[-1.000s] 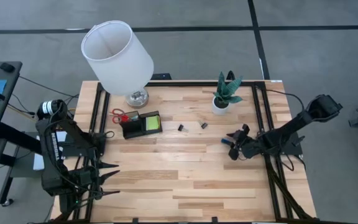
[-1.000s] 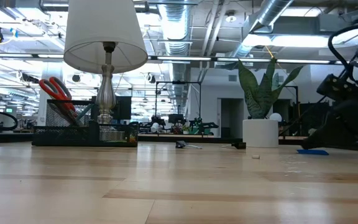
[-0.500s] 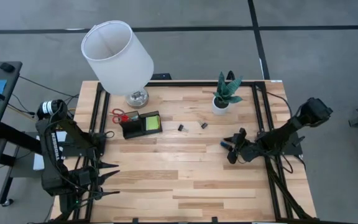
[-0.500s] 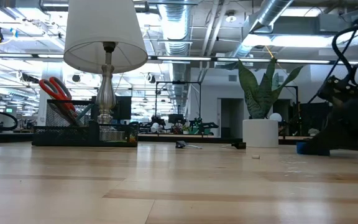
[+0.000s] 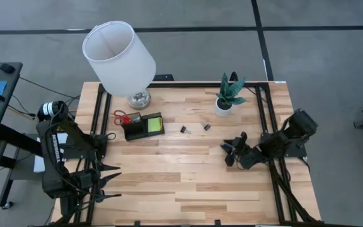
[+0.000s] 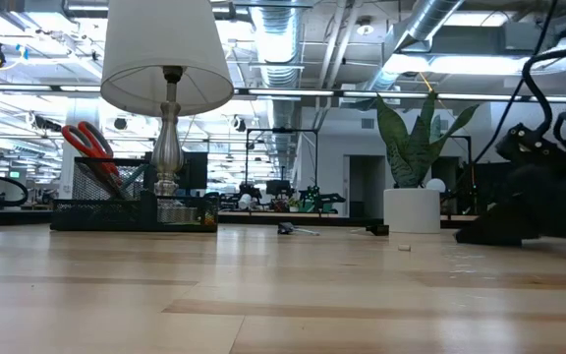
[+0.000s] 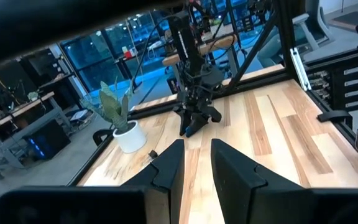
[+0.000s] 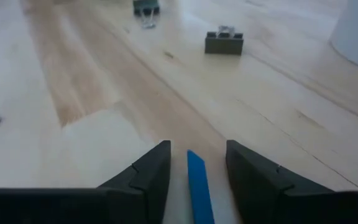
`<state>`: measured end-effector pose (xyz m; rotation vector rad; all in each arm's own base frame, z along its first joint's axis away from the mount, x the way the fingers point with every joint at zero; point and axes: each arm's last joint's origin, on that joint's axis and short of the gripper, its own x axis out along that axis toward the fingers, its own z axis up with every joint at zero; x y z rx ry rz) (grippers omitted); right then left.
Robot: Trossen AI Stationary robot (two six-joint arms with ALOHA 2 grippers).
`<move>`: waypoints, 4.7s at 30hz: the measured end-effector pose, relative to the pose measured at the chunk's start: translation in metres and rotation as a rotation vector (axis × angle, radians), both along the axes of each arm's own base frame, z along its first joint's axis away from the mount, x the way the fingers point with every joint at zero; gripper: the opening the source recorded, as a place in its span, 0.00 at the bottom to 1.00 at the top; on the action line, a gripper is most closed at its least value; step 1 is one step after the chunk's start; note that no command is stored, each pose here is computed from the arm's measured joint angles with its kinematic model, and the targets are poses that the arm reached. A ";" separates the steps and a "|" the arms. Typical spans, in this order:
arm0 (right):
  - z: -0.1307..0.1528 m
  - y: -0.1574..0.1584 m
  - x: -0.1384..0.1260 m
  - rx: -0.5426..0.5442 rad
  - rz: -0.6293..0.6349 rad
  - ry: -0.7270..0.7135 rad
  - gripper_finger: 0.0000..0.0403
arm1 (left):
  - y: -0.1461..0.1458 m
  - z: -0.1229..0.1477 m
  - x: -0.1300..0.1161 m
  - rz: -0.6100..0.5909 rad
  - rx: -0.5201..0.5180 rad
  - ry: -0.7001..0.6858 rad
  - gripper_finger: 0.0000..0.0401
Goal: Pick and place office supplies into organizer
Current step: Put the blue eraser into the black desk organizer, then put the left black binder clip into the black desk organizer
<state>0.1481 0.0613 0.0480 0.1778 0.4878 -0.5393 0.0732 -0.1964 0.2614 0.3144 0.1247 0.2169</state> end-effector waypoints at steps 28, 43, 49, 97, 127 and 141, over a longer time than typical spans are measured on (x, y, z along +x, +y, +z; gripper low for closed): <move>0.080 0.019 0.170 -0.121 0.152 -0.444 0.06 | 0.004 0.001 0.010 0.040 0.085 0.001 0.18; 0.094 -0.073 0.372 -0.115 0.592 -0.266 0.04 | 0.007 0.003 0.017 0.067 0.158 -0.024 0.18; 0.075 -0.084 0.422 -0.136 0.594 -0.299 0.04 | 0.009 0.001 0.020 0.090 0.173 0.062 0.18; 0.262 -0.047 0.318 0.125 0.682 0.362 0.38 | 0.042 -0.003 0.075 0.446 -0.217 0.045 0.18; 0.250 -0.010 0.099 0.109 0.436 -0.037 0.36 | 0.160 0.050 0.174 -0.189 -0.084 0.398 0.18; 0.140 0.049 0.041 0.218 0.204 -0.413 0.36 | 0.269 -0.052 0.258 -0.318 -0.264 0.551 0.18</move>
